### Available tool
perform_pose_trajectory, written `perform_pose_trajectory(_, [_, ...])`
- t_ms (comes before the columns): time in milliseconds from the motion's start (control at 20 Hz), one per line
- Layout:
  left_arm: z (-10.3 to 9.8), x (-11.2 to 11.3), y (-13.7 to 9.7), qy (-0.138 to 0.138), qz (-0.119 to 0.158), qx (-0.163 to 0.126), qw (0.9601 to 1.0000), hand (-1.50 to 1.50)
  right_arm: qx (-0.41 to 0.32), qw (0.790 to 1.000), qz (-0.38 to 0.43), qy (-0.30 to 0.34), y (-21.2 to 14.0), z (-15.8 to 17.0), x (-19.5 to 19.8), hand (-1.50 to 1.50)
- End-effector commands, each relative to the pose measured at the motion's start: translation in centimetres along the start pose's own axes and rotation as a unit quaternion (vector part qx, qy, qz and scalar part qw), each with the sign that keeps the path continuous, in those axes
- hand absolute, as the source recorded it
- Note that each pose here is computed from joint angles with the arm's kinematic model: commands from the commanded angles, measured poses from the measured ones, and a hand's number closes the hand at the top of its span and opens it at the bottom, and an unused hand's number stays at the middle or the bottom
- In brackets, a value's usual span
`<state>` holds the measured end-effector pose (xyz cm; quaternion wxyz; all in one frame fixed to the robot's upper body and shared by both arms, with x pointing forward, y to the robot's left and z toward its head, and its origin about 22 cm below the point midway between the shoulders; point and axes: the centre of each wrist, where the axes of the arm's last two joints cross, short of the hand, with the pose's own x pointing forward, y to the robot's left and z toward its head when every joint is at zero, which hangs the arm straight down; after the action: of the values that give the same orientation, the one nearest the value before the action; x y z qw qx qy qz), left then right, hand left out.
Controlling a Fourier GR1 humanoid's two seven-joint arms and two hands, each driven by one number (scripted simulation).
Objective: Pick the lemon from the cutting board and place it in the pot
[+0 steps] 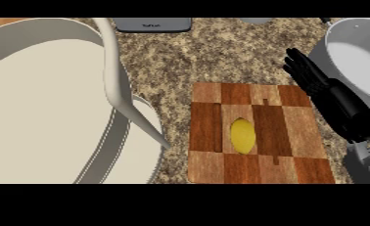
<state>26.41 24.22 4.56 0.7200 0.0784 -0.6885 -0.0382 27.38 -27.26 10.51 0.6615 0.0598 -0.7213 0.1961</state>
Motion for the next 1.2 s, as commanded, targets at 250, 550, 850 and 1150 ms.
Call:
perform_pose_trajectory(250, [-2.3, 4.1, 3.9, -0.072, 0.019, 0.077, 0.9942, 0.0, -0.152, 0.983, 0.034, -0.096, -5.5, -1.5, -3.3, 1.5])
perform_pose_trajectory(550, [-2.5, 2.9, 2.4, -0.042, 0.045, 0.051, 0.9968, 0.0, -0.194, 0.961, 0.165, -0.109, -4.2, 2.3, -10.0, -1.5])
perform_pose_trajectory(850, [-2.1, 3.1, 5.4, -0.043, 0.04, 0.068, 0.996, 0.0, -0.119, 0.964, 0.174, -0.162, -4.1, 2.5, -5.2, -1.5])
perform_pose_trajectory(1150, [-2.1, 3.0, 3.5, -0.037, 0.045, 0.051, 0.997, 0.0, 0.005, 0.97, 0.239, -0.054, -3.6, 0.7, -1.4, -1.5])
